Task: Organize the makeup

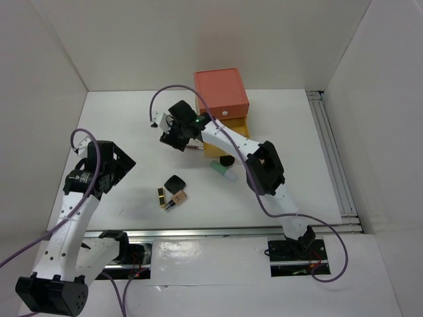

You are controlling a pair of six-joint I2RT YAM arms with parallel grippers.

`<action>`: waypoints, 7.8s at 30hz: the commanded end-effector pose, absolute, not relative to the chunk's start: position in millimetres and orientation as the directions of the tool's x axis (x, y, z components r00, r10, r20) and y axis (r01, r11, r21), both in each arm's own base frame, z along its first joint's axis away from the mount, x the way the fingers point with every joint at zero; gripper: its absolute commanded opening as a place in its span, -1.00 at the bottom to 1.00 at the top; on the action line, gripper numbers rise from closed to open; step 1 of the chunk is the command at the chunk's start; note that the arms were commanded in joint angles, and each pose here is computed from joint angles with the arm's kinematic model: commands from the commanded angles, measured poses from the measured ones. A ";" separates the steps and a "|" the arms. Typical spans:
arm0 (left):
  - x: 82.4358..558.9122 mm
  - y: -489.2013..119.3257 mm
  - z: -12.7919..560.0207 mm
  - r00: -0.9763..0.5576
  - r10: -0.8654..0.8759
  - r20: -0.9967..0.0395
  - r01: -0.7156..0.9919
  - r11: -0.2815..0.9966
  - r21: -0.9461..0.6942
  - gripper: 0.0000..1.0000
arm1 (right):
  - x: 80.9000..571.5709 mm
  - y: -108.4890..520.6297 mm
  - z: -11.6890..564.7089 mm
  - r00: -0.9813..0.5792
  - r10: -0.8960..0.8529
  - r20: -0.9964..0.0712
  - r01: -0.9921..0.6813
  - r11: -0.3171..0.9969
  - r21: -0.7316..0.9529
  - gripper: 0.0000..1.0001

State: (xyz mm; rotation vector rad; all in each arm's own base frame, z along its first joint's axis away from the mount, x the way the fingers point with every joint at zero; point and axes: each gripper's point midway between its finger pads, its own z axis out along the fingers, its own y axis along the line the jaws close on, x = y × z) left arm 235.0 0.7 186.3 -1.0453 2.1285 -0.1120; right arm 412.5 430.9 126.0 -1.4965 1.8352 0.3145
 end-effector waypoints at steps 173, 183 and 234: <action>439.5 -334.0 218.4 -0.408 0.418 -0.811 0.659 0.750 0.054 0.43 | 348.2 -28.6 275.3 -0.245 0.318 -0.916 0.235 0.936 0.262 1.00; 383.4 -308.9 316.8 -0.346 0.248 -0.905 0.658 0.752 -0.045 1.00 | 348.6 15.9 282.2 -0.283 0.185 -0.941 -0.005 0.981 0.195 1.00; 539.4 -253.5 182.2 -0.680 -0.253 -0.688 0.053 0.919 -0.391 0.11 | 448.7 247.1 165.1 -0.245 0.136 -0.960 -0.129 0.977 0.171 -0.59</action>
